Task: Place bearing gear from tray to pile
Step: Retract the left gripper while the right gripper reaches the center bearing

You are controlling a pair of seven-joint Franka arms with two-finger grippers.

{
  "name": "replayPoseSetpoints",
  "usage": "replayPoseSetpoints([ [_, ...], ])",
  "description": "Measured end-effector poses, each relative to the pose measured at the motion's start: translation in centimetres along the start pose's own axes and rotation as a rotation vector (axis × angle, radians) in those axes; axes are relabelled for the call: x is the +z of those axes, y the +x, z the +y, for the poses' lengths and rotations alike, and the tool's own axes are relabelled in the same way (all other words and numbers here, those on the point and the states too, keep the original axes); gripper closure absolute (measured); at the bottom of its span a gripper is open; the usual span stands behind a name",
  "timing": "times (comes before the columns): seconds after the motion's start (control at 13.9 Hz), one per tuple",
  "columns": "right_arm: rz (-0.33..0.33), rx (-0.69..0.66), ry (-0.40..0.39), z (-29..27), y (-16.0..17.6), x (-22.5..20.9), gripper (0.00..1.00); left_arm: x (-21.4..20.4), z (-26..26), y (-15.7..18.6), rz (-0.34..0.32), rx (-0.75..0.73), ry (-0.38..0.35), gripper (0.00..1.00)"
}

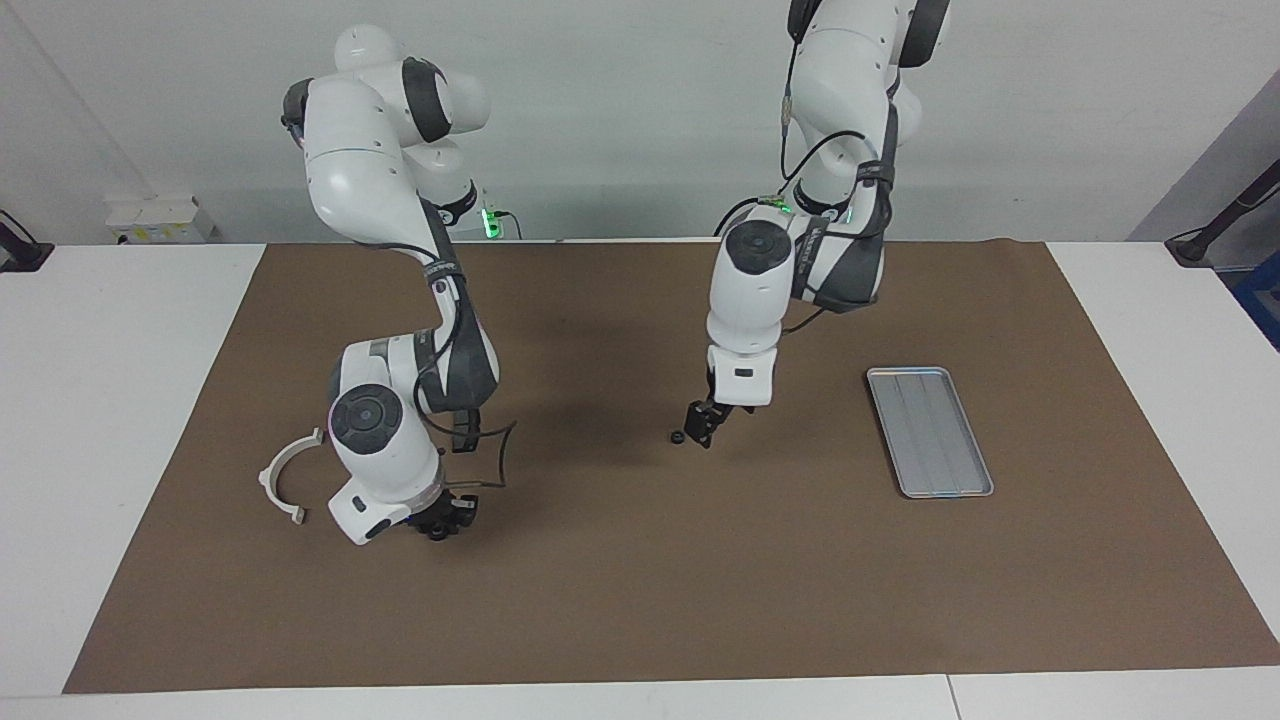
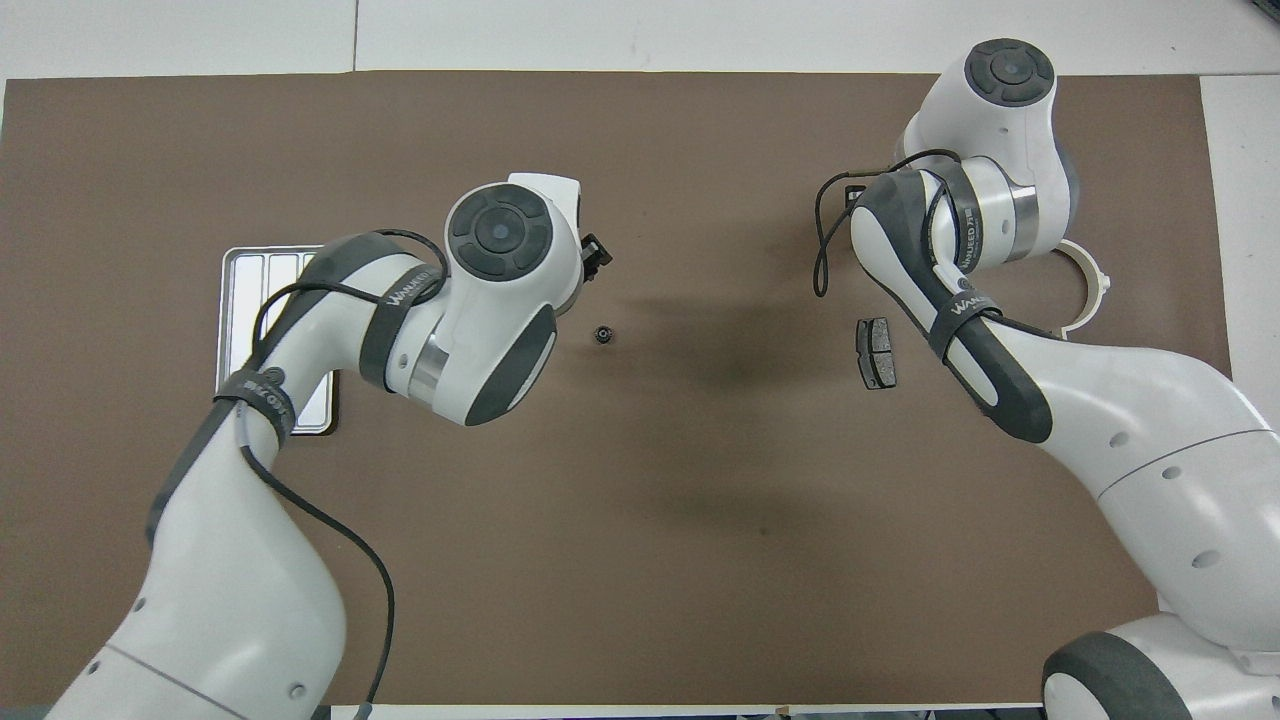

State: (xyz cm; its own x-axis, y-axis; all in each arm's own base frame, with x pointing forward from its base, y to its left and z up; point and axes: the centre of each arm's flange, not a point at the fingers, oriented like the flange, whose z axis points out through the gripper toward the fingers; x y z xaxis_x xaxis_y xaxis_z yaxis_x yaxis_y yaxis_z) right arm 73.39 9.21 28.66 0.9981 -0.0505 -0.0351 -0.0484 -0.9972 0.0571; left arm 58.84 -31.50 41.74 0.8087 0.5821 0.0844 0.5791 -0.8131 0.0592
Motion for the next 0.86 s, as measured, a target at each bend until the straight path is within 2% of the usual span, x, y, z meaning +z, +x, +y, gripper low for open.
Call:
replayPoseSetpoints([
  [0.14,-0.015,-0.014,-0.007,-1.5,-0.5,0.0,0.16,-5.6,-4.4,4.5,-0.004,0.035,0.014,0.00],
  [0.22,-0.036,-0.005,-0.014,-2.7,-0.9,-0.3,0.06,-7.9,-6.9,6.5,-0.010,0.064,0.025,0.00],
  [0.29,-0.052,0.019,-0.014,-4.3,-1.3,-1.4,0.00,-9.9,-9.4,8.4,-0.015,0.095,0.031,0.00],
  [0.5,-0.054,0.121,0.020,-10.5,-2.8,-6.0,0.00,-12.0,-15.3,13.1,-0.034,0.164,0.053,0.00],
  [0.65,-0.044,0.177,0.021,-14.3,-4.2,-6.8,0.00,-12.9,-18.5,15.1,-0.052,0.197,0.064,0.00],
  [0.86,-0.030,0.249,0.022,-18.8,-6.0,-7.0,0.00,-15.4,-22.4,16.3,-0.076,0.236,0.069,0.00],
])
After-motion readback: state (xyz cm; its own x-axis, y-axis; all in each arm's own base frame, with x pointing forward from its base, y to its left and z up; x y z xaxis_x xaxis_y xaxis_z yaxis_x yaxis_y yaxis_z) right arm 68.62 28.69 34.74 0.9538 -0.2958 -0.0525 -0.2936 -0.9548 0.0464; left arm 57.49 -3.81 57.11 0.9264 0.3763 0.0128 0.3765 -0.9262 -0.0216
